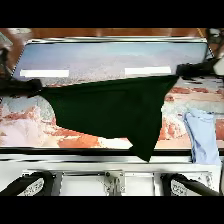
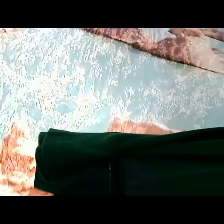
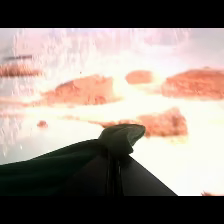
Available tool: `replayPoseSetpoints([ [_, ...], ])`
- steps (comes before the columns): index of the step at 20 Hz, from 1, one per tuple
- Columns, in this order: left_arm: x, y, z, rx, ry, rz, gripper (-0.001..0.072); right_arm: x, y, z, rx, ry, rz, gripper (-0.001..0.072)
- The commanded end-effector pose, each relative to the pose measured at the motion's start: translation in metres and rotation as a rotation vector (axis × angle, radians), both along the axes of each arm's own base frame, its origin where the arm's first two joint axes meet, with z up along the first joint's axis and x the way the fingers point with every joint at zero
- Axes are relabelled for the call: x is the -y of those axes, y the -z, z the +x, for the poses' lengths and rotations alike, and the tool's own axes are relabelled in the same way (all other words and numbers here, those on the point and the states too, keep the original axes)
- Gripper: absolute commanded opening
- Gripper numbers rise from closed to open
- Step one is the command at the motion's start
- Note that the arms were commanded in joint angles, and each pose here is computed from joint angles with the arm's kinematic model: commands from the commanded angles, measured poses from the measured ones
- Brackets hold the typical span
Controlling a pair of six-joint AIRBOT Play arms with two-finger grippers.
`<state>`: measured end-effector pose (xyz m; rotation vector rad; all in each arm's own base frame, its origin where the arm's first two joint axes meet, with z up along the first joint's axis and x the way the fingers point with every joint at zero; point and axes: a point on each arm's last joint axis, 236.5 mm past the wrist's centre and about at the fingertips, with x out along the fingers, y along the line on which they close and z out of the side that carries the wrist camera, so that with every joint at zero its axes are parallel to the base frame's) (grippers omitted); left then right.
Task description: Fold the shirts.
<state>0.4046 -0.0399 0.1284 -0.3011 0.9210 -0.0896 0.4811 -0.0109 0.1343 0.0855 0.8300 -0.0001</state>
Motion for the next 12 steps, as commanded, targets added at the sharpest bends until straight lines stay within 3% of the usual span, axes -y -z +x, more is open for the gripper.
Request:
replayPoseSetpoints([
  [1, 0.0, 0.033, 0.082, 0.079, -0.045, -0.051, 0.0036, -0.009, 0.04, 0.072, 0.135, 0.099, 0.177, 0.0063],
  [4, 0.006, 0.065, 0.119, 0.091, -0.093, -0.131, 0.0036, -0.014, 0.075, 0.089, 0.112, 0.157, 0.273, 0.0063],
  [8, 0.026, 0.147, 0.104, -0.153, -0.082, -0.216, 0.0038, -0.033, 0.139, 0.075, -0.086, 0.169, 0.359, 0.0081],
  [9, 0.029, 0.16, 0.095, -0.211, -0.068, -0.219, 0.0063, -0.035, 0.147, 0.07, -0.121, 0.166, 0.364, 0.0089],
  [10, 0.029, 0.165, 0.086, -0.253, -0.058, -0.222, 0.0212, -0.036, 0.147, 0.067, -0.135, 0.162, 0.364, 0.0097],
  [12, 0.02, 0.161, 0.072, -0.319, -0.049, -0.233, 0.0644, -0.03, 0.132, 0.059, -0.141, 0.135, 0.345, 0.0669],
])
